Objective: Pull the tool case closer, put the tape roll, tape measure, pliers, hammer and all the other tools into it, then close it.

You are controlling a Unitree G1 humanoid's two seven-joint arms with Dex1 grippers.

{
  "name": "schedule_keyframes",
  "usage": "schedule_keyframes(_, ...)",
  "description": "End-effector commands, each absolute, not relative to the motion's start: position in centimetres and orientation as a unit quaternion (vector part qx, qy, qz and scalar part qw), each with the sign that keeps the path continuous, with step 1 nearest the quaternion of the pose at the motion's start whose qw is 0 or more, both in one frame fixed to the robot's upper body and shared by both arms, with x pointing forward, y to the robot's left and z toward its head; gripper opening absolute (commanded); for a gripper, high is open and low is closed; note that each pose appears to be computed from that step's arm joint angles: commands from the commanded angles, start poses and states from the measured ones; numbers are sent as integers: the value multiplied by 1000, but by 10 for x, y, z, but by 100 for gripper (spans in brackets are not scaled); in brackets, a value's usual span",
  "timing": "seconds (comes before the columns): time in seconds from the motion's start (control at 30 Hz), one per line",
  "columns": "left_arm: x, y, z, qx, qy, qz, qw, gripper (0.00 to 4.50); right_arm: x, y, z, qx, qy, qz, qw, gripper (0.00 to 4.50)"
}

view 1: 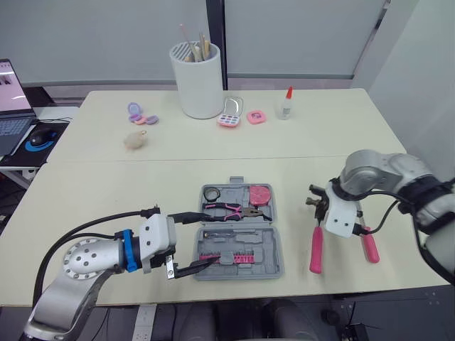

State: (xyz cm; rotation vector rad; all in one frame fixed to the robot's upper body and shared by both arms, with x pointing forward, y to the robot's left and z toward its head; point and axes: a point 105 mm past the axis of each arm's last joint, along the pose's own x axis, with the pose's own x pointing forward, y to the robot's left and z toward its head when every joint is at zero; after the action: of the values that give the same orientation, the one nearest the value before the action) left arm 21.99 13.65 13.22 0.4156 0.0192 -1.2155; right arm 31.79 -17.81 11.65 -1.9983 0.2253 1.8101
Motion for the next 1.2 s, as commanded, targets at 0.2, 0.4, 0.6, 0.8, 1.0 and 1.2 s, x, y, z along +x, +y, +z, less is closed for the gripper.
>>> schedule_keyframes(0.2, 219, 126, 147, 196, -8, -571, 797, 450, 293, -210, 155, -607, 208, 608, 468, 23)
schedule_keyframes(0.4, 223, 130, 147, 197, -5, -563, 802, 450, 270, -220, 145, -395, 315, 523, 687, 23)
schedule_keyframes(0.6, 225, 131, 144, 200, -8, -565, 800, 450, 240, -224, 113, -250, 403, 425, 771, 23)
schedule_keyframes(0.8, 224, 133, 142, 197, -7, -578, 792, 450, 236, -210, 87, -111, 423, 325, 839, 23)
schedule_keyframes(1.0, 223, 131, 139, 199, -6, -586, 785, 450, 259, -196, 72, -24, 405, 204, 891, 23)
schedule_keyframes(1.2, 223, 120, 141, 202, -10, -597, 776, 450, 280, -188, 54, -15, 393, 137, 909, 23)
